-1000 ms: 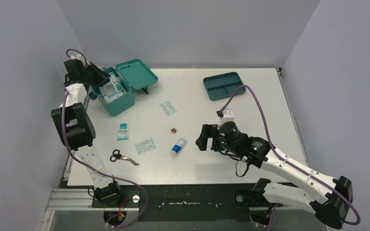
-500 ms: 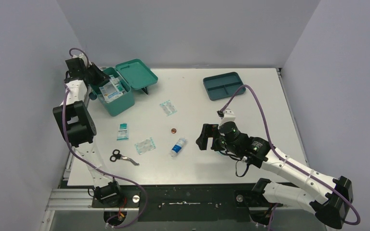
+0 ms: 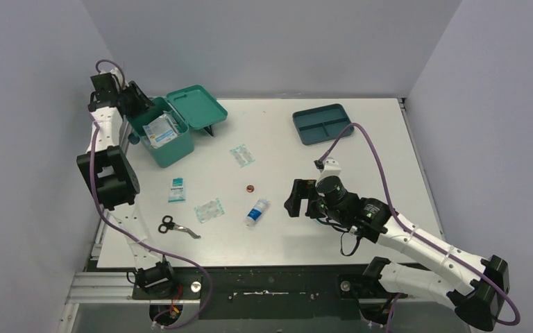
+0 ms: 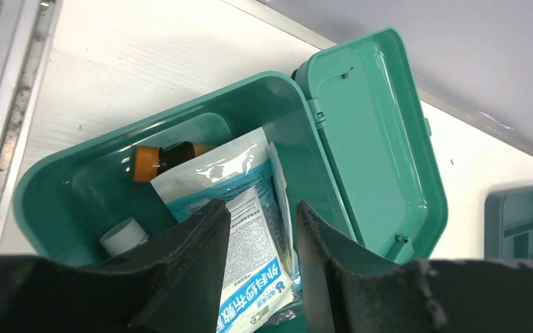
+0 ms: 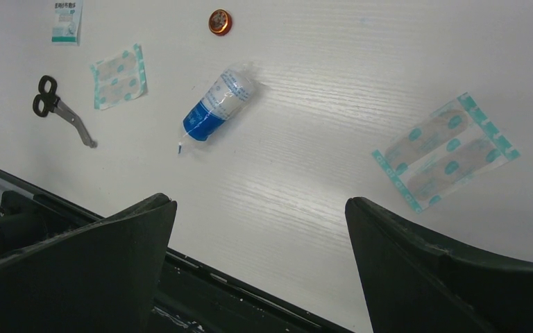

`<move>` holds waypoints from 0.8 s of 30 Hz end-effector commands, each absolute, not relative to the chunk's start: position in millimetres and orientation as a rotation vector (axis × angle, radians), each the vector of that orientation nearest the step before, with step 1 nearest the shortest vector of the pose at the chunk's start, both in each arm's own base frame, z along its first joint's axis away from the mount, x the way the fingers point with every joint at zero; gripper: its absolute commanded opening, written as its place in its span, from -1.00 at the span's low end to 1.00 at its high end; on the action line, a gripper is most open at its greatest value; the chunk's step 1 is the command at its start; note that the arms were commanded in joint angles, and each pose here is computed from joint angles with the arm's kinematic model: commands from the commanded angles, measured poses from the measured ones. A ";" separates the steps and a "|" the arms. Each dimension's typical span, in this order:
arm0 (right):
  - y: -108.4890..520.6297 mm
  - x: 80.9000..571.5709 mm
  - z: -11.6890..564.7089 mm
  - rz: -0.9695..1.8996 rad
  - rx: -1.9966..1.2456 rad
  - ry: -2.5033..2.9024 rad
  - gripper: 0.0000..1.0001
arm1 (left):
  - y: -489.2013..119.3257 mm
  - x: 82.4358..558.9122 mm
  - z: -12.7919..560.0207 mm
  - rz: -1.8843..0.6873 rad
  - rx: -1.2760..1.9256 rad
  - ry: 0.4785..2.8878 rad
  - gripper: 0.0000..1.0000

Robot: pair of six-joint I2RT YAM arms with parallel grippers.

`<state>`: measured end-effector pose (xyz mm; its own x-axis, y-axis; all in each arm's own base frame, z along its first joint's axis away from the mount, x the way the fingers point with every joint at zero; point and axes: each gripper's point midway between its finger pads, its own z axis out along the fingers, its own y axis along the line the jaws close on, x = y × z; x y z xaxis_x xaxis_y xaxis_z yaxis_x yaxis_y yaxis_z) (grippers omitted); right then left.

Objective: Organize the medicine kit
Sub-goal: Place the medical item at the medicine box.

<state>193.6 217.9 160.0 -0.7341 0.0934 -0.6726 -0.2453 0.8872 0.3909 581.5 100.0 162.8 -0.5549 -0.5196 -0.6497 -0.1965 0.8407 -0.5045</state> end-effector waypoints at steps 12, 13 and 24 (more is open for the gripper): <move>217.9 195.9 187.4 0.654 -0.072 2.242 1.00 | 77.0 518.8 230.0 -0.207 -0.477 2.141 -0.20; 216.7 195.3 187.4 0.653 -0.072 2.240 1.00 | 74.8 513.8 233.5 -0.187 -0.464 2.137 -0.19; 213.5 193.1 186.2 0.657 -0.079 2.229 1.00 | 50.7 471.5 210.3 -0.089 -0.356 2.219 -0.21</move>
